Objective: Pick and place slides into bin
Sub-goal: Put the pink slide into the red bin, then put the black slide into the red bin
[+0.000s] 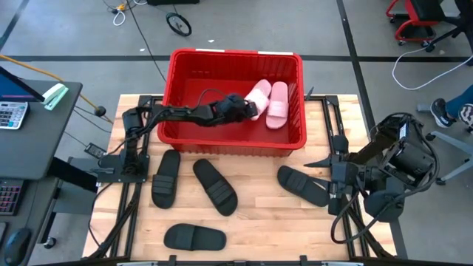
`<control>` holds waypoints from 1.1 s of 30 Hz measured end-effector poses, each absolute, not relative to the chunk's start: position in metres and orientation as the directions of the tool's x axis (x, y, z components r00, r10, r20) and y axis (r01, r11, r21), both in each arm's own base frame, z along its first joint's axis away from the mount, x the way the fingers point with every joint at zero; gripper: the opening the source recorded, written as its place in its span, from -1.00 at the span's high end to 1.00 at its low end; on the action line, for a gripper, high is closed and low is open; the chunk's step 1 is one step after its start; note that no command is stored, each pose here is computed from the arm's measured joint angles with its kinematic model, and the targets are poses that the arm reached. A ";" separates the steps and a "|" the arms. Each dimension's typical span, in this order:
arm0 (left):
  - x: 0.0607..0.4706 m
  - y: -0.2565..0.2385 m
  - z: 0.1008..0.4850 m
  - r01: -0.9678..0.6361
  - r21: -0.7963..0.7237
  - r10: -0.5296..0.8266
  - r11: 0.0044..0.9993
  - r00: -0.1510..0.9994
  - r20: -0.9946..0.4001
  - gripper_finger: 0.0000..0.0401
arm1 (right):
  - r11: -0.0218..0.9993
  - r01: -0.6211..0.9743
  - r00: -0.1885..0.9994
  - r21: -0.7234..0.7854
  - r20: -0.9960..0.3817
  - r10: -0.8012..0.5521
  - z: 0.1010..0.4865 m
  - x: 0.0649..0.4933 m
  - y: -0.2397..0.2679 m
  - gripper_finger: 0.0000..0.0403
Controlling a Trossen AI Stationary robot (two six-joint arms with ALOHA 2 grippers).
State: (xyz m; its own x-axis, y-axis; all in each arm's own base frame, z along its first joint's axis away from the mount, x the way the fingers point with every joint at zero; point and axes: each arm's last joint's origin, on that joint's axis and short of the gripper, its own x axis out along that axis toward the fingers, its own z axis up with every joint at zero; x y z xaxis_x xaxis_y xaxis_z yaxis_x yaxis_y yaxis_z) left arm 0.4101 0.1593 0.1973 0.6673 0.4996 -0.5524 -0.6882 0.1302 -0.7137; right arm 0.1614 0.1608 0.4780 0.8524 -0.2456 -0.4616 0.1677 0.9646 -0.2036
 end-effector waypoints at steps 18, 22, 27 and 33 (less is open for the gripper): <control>0.403 0.157 0.187 -0.701 -0.693 0.207 0.170 0.712 -0.670 0.06 | 0.967 0.185 0.852 -0.175 -0.461 -0.247 0.478 0.161 0.161 0.35; 0.404 0.157 0.188 -0.695 -0.689 0.211 0.205 0.719 -0.662 0.07 | 0.967 0.185 0.852 -0.175 -0.461 -0.247 0.478 0.161 0.161 0.35; 0.410 0.161 0.196 -0.619 -0.748 0.238 0.238 0.784 -0.573 0.13 | 0.968 0.194 0.852 -0.159 -0.461 -0.247 0.478 0.161 0.161 0.35; 0.426 0.170 0.239 -0.438 -0.823 0.247 0.361 0.896 -0.369 0.21 | 0.981 0.189 0.837 -0.052 -0.514 -0.189 0.475 0.162 0.163 0.35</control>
